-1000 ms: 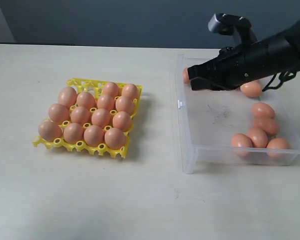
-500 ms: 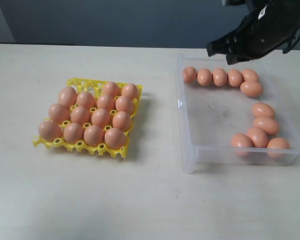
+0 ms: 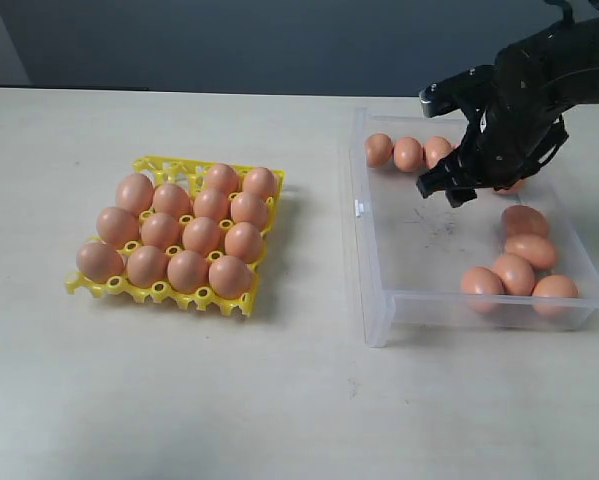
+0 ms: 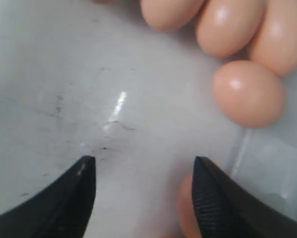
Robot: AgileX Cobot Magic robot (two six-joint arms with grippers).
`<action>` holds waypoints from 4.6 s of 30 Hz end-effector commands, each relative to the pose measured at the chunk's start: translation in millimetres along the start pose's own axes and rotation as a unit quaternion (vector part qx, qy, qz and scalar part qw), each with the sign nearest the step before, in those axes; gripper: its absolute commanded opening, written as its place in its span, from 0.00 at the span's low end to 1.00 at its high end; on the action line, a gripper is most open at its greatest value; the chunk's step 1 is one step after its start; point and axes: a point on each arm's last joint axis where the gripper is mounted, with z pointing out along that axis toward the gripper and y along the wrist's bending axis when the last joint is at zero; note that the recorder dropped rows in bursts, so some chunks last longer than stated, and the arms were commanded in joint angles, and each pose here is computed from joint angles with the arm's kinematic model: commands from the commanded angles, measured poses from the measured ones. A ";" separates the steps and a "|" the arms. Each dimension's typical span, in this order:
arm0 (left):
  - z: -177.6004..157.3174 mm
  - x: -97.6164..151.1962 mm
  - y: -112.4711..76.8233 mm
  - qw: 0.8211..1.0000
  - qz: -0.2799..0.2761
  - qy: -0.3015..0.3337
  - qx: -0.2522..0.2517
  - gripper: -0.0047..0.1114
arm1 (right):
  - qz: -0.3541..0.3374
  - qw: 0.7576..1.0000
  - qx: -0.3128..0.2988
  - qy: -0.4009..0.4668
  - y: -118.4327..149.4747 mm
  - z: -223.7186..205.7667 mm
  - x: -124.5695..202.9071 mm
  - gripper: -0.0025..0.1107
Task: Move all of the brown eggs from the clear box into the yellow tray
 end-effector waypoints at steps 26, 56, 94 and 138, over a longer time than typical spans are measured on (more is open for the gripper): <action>0.9 1.4 -0.1 1.000 0.001 0.003 0.001 0.15 | 0.035 0.995 0.087 0.043 -37.3 75.0 -19.8 0.46; 0.9 1.4 -0.1 1.000 0.001 0.003 0.001 0.15 | 0.077 0.996 0.054 0.005 -33.4 7.4 -34.4 0.02; 0.9 1.4 -0.1 1.000 0.001 0.003 0.001 0.15 | 0.081 0.993 0.077 0.038 -59.4 81.8 -20.7 0.46; 0.9 1.4 -0.1 1.000 0.001 0.003 0.001 0.15 | -0.067 0.924 -0.220 -0.304 192.0 -19.6 -115.9 0.02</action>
